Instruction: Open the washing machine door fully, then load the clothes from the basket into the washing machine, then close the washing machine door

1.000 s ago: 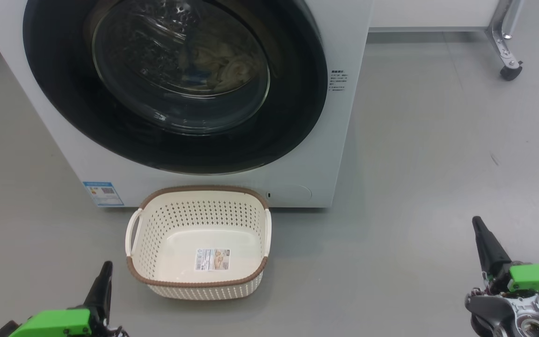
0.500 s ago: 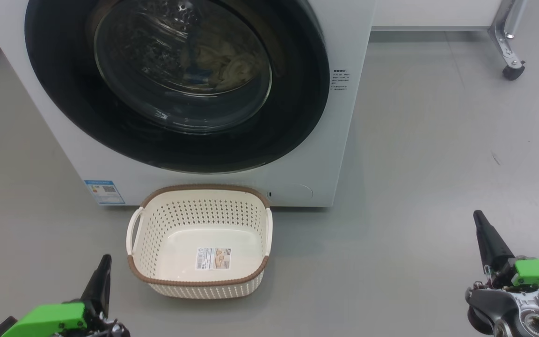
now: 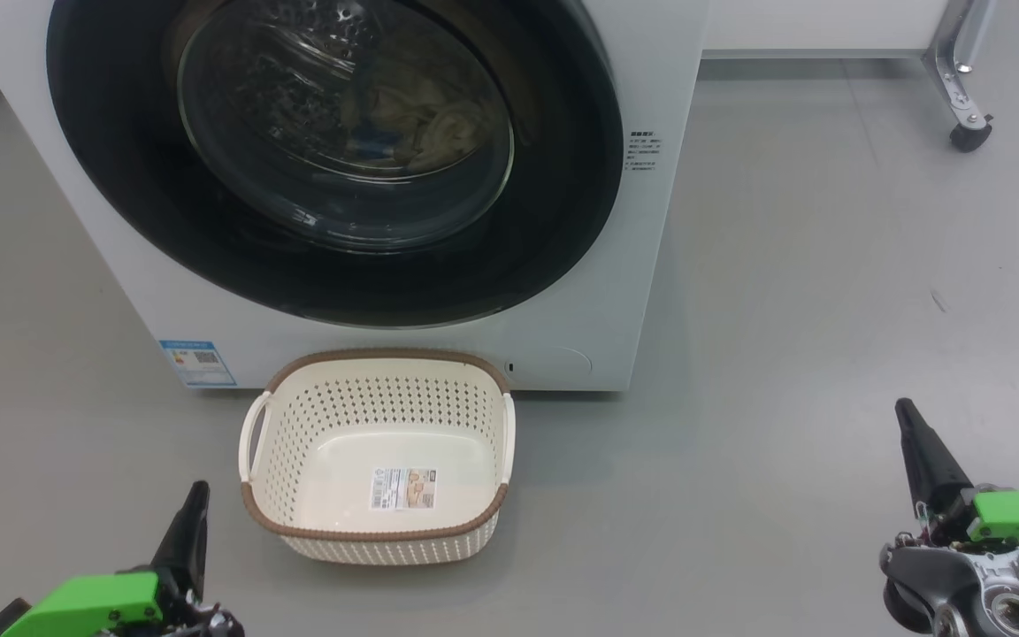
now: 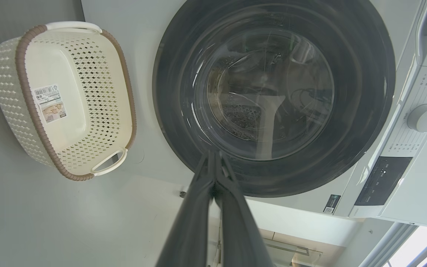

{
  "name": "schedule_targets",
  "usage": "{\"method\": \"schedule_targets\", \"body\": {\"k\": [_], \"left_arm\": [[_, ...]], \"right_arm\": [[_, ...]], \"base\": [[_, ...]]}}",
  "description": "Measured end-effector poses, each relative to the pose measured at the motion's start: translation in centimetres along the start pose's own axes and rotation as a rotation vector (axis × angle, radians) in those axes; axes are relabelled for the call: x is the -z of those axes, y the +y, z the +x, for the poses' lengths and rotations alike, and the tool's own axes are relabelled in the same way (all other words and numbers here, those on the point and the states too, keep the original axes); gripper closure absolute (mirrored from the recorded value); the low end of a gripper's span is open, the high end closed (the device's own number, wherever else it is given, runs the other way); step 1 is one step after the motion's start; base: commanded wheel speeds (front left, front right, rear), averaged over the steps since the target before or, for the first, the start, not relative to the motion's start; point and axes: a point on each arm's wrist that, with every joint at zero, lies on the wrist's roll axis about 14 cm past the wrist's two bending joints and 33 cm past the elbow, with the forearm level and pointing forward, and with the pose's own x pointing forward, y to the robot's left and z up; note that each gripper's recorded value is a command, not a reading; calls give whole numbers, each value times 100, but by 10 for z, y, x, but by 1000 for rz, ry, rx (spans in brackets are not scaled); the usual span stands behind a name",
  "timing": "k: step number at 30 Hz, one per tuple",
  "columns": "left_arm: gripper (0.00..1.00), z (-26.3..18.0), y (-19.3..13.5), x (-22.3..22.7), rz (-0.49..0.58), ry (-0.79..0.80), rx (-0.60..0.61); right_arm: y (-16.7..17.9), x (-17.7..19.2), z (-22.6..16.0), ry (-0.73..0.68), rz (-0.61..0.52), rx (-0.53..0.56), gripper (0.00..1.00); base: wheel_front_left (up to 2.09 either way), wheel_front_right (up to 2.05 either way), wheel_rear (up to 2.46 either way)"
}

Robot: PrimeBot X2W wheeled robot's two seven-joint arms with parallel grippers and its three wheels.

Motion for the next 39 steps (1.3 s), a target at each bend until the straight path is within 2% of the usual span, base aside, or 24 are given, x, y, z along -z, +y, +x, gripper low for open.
{"method": "schedule_targets", "body": {"k": [39], "left_arm": [[100,0,0,-1,-2,2,0]], "right_arm": [[0,-1,0,0,4,0,100]], "base": [[0,0,0]]}}
